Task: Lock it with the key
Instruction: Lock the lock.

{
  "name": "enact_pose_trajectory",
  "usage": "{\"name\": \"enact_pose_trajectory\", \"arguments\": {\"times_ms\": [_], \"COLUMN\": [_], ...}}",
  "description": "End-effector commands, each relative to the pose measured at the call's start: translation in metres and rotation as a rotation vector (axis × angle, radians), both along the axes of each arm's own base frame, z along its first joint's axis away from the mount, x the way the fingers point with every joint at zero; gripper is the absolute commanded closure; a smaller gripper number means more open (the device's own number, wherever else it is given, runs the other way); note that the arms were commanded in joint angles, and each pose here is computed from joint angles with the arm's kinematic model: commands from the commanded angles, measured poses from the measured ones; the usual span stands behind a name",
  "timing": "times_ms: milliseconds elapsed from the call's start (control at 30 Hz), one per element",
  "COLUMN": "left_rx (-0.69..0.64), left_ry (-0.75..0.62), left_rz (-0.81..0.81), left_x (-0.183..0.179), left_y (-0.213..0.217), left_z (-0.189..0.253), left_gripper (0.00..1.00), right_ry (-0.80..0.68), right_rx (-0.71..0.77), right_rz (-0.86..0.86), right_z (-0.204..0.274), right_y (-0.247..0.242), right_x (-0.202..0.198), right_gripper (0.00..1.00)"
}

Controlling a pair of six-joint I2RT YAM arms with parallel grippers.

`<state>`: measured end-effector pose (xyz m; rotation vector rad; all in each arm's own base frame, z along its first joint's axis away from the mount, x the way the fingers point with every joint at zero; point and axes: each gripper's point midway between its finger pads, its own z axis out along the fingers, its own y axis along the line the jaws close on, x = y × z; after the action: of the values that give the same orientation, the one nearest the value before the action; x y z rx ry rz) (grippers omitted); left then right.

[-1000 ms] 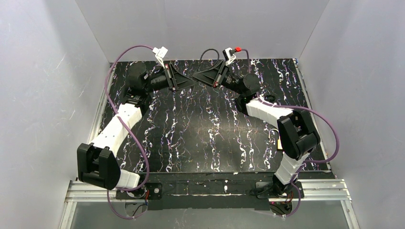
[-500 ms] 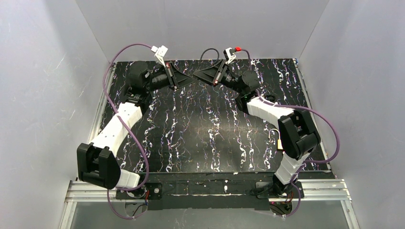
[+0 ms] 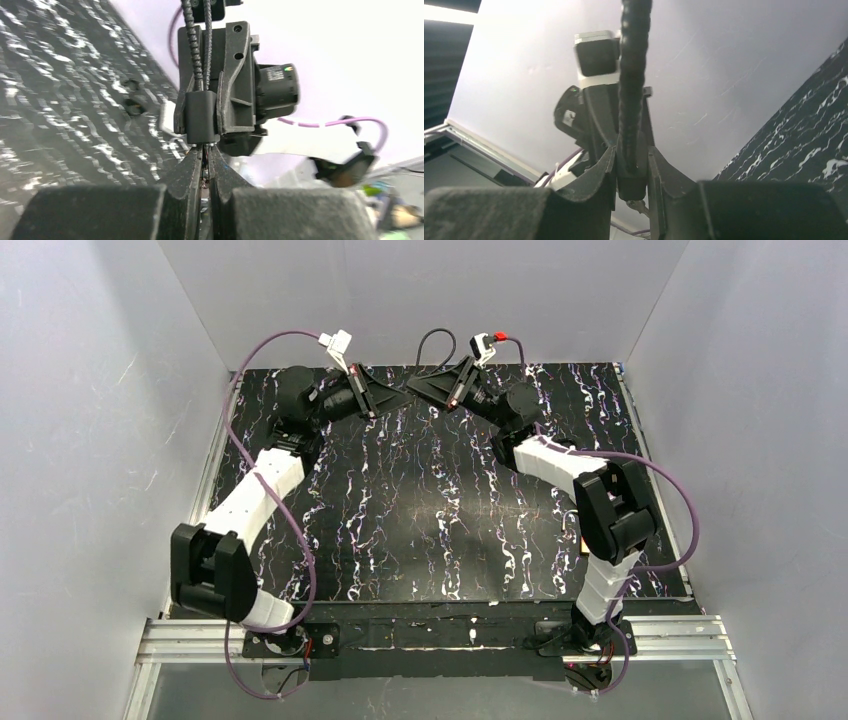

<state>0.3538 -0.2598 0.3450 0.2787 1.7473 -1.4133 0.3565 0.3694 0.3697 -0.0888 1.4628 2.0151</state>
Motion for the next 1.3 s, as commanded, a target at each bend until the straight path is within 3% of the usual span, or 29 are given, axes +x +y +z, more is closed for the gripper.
{"name": "enact_pose_trajectory", "arguments": {"times_ms": [0,100,200,300,400,567,633,700,767,933,1067,1167,1267], "left_rx": [-0.206,-0.237,-0.183,0.019,0.329,0.54,0.435,0.161,-0.012,-0.131,-0.097,0.164,0.255], "left_ry": [0.142,0.166,0.088,-0.038,-0.071,-0.153,-0.115,-0.039,0.075,0.201,0.13,0.018,-0.014], "left_rz": [-0.304,-0.332,-0.29,-0.132,0.038,0.089,-0.009,-0.198,-0.348,-0.395,-0.314,-0.14,-0.054], "left_x": [-0.044,-0.047,-0.046,-0.036,-0.015,-0.014,-0.028,-0.05,-0.069,-0.076,-0.065,-0.048,-0.039], "left_y": [-0.023,-0.024,-0.021,-0.014,-0.003,-0.003,-0.016,-0.035,-0.044,-0.046,-0.043,-0.028,-0.017], "left_z": [0.021,0.026,0.022,0.004,-0.034,-0.053,-0.044,-0.017,-0.006,0.0,0.001,-0.025,-0.029], "left_gripper": [1.0,1.0,1.0,1.0,1.0,1.0,1.0,1.0,1.0,1.0,1.0,1.0,1.0], "right_ry": [-0.29,-0.286,-0.238,-0.102,0.005,0.051,0.043,0.007,-0.04,-0.106,-0.091,-0.069,-0.074], "right_rx": [0.223,0.228,0.169,0.101,0.097,0.092,0.108,0.158,0.22,0.306,0.28,0.235,0.183], "right_rz": [0.013,0.012,-0.044,-0.134,-0.208,-0.243,-0.246,-0.237,-0.233,-0.207,-0.225,-0.241,-0.242], "right_z": [0.078,0.079,0.071,0.055,0.042,0.037,0.038,0.045,0.055,0.074,0.073,0.066,0.061], "right_y": [-0.021,-0.023,-0.024,-0.035,-0.049,-0.053,-0.056,-0.063,-0.073,-0.086,-0.086,-0.083,-0.077], "right_x": [-0.038,-0.039,-0.023,0.013,0.045,0.058,0.057,0.052,0.046,0.03,0.032,0.036,0.039], "right_gripper": [0.99,0.99,0.99,0.99,0.99,0.99,0.99,0.99,0.99,0.99,0.99,0.99,0.99]}}
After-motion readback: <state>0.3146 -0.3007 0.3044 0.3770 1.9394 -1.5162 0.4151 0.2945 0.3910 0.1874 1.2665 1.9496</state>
